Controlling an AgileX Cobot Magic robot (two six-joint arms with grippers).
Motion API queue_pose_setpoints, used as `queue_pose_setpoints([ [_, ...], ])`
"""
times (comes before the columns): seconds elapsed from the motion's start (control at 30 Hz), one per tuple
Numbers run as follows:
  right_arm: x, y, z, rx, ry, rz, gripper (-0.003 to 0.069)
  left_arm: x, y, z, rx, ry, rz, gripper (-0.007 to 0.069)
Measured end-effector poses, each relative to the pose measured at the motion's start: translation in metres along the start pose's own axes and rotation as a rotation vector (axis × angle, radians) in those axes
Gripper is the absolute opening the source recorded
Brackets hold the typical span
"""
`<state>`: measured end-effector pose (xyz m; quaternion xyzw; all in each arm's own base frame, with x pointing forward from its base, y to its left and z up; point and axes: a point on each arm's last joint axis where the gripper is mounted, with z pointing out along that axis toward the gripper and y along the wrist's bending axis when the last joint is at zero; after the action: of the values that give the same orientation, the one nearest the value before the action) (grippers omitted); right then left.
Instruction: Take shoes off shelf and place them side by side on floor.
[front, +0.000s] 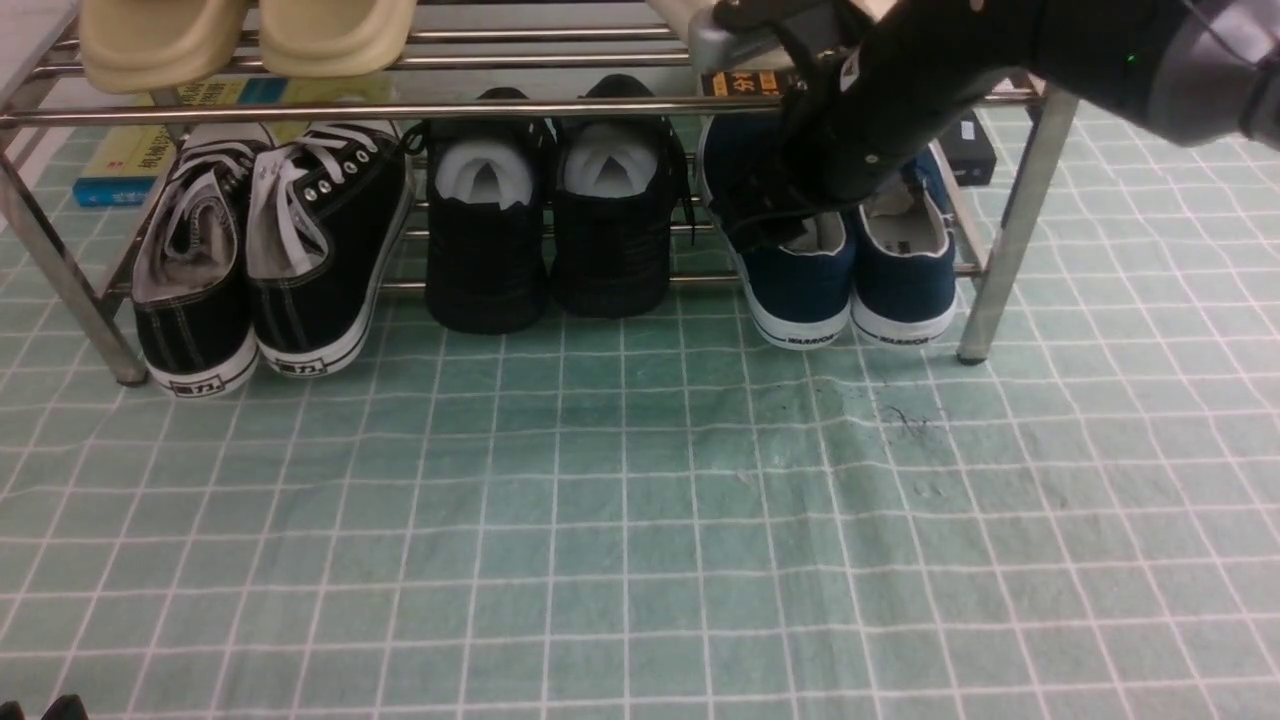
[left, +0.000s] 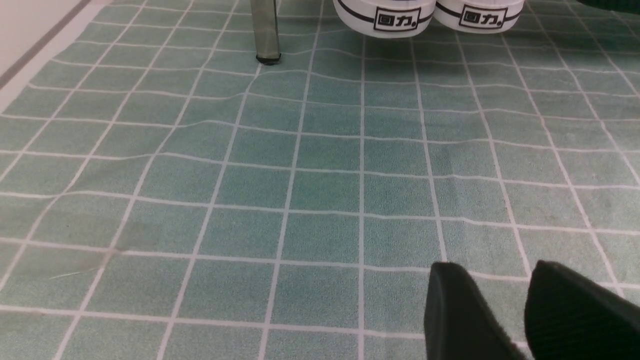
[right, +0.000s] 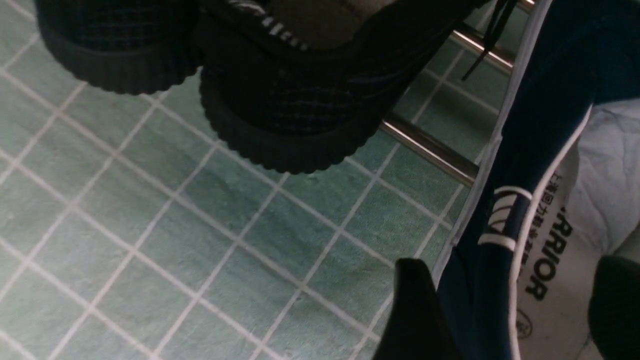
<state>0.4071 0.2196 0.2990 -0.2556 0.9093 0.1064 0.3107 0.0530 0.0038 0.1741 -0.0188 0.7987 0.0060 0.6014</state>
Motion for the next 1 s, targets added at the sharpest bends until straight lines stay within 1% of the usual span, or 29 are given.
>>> queue_pose_setpoints([
  [0.17,0.006,-0.005,0.029,0.028,0.021,-0.016,0.044,0.0,0.0,0.0,0.0,0.0,0.0,0.0241],
  [0.23,0.008,-0.006,0.038,0.033,0.026,-0.02,0.041,0.0,0.0,0.0,0.0,0.0,0.0,0.0241],
  [0.3,0.011,-0.006,0.045,0.036,0.037,-0.019,0.0366,0.0,0.0,0.0,0.0,0.0,0.0,0.0241],
  [0.37,0.012,-0.007,0.049,0.035,0.046,-0.019,0.0305,0.0,0.0,0.0,0.0,0.0,0.0,0.0241],
  [0.43,0.012,-0.007,0.049,0.035,0.048,-0.019,0.0216,0.0,0.0,0.0,0.0,0.0,0.0,0.0241],
  [0.47,0.012,-0.007,0.049,0.035,0.048,-0.019,0.0196,0.0,0.0,0.0,0.0,0.0,0.0,0.0241],
  [0.5,0.012,-0.006,0.048,0.032,0.046,-0.016,0.0125,0.0,0.0,0.0,0.0,0.0,0.0,0.0241],
  [0.53,0.012,-0.006,0.047,0.028,0.048,-0.012,0.0073,0.0,0.0,0.0,0.0,0.0,0.0,0.0241],
  [0.57,0.012,-0.005,0.043,0.024,0.055,-0.011,0.0049,0.0,0.0,0.0,0.0,0.0,0.0,0.0241],
  [0.73,0.009,0.0,0.01,0.0,0.095,-0.001,0.005,0.0,0.0,0.0,0.0,0.0,0.0,0.0241],
  [0.83,0.007,0.003,-0.012,-0.02,0.097,0.01,0.005,0.0,0.0,0.0,0.0,0.0,0.0,0.0241],
  [0.9,0.003,0.006,-0.037,-0.034,0.074,0.014,0.005,0.0,0.0,0.0,0.0,0.0,0.0,0.0241],
  [1.0,0.004,0.009,-0.055,-0.052,0.086,0.019,0.005,0.0,0.0,0.0,0.0,0.0,0.0,0.0241],
])
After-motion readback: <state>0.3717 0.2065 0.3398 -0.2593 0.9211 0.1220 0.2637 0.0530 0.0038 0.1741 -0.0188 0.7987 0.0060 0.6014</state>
